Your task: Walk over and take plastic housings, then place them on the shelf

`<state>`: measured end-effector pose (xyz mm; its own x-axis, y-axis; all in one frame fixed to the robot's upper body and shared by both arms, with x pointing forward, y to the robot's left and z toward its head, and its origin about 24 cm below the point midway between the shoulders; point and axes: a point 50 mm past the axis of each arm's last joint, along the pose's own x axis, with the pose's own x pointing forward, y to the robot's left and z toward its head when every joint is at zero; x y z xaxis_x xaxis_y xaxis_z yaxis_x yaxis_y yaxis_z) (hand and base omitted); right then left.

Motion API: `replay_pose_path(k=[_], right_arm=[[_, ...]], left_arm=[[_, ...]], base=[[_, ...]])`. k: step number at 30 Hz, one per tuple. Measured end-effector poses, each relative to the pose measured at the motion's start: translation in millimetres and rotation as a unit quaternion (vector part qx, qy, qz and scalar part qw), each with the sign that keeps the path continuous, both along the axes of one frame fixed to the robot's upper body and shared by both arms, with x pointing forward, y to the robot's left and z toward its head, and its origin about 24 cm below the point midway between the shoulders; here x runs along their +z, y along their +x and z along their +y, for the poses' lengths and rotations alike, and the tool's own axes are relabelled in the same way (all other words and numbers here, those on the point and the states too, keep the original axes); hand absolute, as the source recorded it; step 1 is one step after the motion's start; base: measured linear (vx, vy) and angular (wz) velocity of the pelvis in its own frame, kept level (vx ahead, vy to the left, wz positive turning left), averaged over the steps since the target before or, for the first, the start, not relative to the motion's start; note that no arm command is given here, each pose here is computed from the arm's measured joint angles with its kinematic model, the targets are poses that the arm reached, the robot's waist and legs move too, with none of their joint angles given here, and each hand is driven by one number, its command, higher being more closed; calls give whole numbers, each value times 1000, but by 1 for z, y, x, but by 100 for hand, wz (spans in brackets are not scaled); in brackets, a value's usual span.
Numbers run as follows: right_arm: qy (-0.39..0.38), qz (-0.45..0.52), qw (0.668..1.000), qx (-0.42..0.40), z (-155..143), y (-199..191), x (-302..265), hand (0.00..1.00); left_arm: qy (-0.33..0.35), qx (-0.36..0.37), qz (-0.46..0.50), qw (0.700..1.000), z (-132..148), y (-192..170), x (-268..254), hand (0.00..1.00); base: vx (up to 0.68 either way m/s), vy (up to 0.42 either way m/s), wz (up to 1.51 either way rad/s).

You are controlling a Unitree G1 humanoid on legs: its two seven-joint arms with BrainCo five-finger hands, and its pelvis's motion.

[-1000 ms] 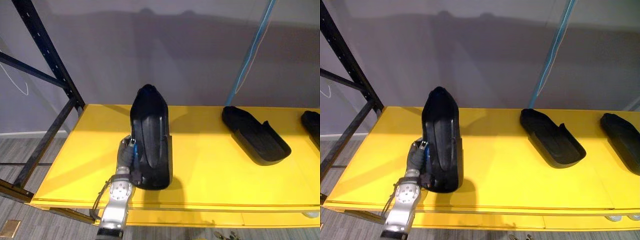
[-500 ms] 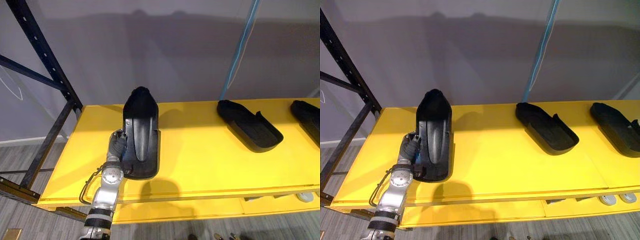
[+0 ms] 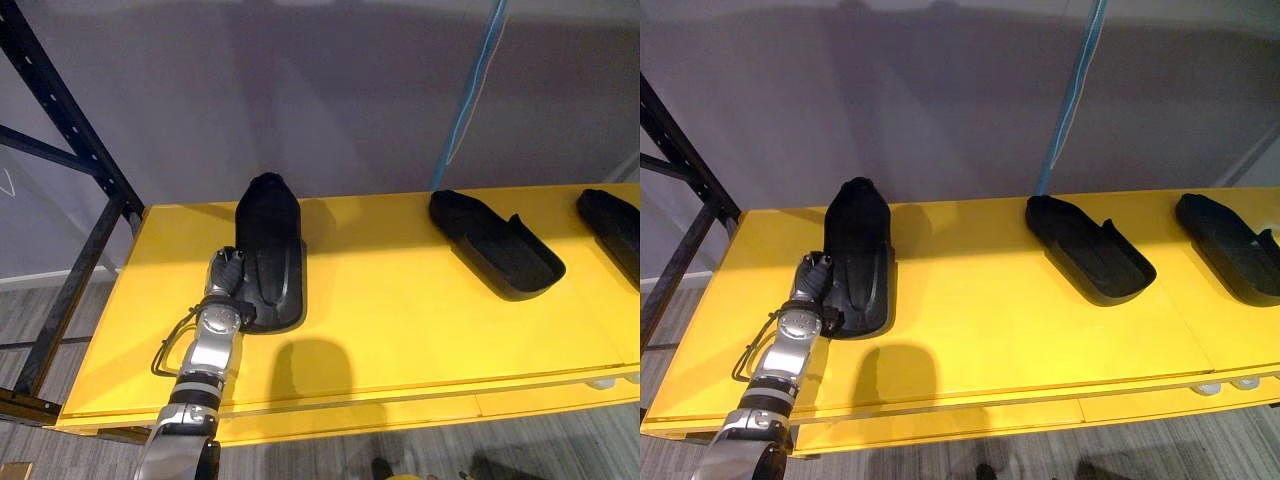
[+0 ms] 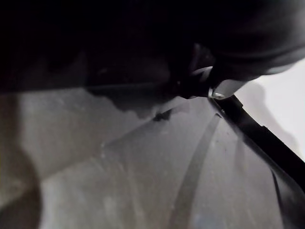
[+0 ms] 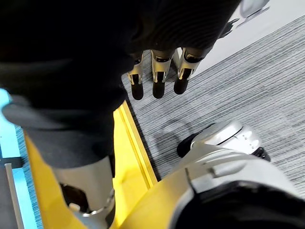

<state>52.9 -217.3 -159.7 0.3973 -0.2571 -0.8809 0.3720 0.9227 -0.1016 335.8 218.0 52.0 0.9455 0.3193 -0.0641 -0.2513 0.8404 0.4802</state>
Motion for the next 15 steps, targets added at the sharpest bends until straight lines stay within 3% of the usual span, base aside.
replay_pose_path(k=[15], right_arm=[[2,3,1000,2,1,-2,-1,0]], left_arm=[[-3,18,-22,1000,10,11,18,0]], base=[[3,-3,-3]])
